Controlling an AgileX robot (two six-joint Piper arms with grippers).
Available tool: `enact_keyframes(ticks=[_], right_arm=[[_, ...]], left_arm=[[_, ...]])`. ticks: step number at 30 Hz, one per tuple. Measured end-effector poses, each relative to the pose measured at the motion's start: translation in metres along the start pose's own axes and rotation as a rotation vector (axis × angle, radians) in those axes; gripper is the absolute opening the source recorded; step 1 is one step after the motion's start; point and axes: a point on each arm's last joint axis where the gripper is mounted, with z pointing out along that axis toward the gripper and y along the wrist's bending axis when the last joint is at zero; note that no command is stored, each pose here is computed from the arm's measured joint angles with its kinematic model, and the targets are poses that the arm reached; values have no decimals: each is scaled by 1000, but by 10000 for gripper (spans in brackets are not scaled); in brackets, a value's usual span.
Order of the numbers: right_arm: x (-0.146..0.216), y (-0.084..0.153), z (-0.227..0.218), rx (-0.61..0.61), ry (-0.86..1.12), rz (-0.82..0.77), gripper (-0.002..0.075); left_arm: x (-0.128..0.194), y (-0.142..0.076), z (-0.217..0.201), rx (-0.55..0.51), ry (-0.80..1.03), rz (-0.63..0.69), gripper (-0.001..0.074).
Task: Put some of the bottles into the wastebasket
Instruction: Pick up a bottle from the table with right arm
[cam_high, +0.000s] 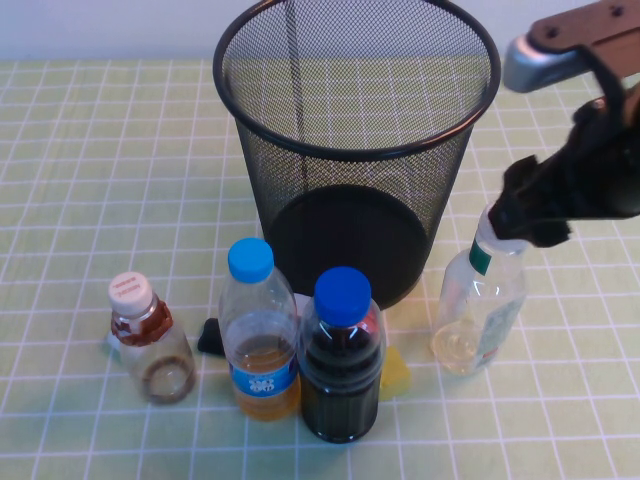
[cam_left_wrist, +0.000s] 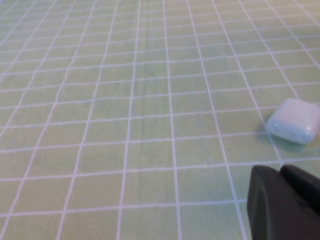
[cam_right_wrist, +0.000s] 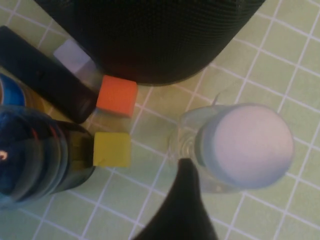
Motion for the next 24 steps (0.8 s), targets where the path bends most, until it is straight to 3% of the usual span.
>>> enact_keyframes(ticks=[3, 7, 9, 13, 14, 19, 24], right_arm=[[-6, 1, 19, 0, 15, 1, 554], [-9, 2, 43, -2, 58, 3, 550], [-10, 2, 52, -1, 79, 2, 518], [-10, 3, 59, -1, 98, 11, 352], [-10, 3, 59, -1, 98, 13, 345], [-14, -2, 40, 50, 55, 21, 345], [-20, -16, -5, 189, -30, 39, 345]], left_arm=[[0, 0, 0, 0, 0, 0, 1], [0, 0, 0, 0, 0, 0, 1], [0, 0, 0, 0, 0, 0, 1], [0, 0, 0, 0, 0, 0, 1], [0, 0, 0, 0, 0, 0, 1], [0, 0, 0, 0, 0, 0, 1], [0, 0, 0, 0, 0, 0, 1]])
